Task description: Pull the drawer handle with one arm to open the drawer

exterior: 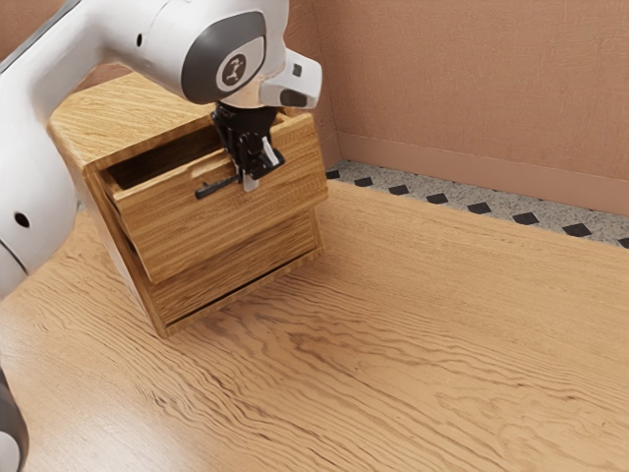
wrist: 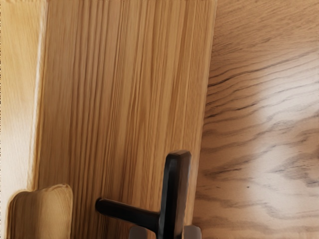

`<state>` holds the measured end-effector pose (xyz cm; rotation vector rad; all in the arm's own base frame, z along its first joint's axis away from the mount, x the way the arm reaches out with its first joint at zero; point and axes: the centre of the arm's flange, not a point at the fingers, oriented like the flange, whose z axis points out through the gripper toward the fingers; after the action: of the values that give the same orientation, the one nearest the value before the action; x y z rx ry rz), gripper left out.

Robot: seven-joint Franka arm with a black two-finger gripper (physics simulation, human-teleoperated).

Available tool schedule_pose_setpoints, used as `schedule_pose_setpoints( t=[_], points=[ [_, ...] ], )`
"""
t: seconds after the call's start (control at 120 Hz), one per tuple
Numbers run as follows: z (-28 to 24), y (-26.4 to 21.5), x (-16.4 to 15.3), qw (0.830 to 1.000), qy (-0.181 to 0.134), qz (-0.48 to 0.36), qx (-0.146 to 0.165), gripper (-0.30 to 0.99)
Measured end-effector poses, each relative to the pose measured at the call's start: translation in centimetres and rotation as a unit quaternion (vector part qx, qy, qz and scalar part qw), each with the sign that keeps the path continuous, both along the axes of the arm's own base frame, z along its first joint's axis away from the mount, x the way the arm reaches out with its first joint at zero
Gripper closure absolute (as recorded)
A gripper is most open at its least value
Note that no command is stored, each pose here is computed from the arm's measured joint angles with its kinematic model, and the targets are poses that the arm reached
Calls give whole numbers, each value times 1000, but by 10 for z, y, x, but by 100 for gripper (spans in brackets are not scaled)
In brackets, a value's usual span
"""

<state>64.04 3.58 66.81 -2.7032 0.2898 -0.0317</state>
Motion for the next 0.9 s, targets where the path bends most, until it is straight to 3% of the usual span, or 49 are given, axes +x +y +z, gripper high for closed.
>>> schedule_pose_setpoints(
  t=[0.592, 0.717, 0.9],
  points=[
    [-1, -56, -18, 999, 17, -32, -24, 79],
    [-4, -71, -23, 998, 23, -41, -28, 85],
    [12, -81, -39, 998, 18, -45, -36, 78]
  ],
)
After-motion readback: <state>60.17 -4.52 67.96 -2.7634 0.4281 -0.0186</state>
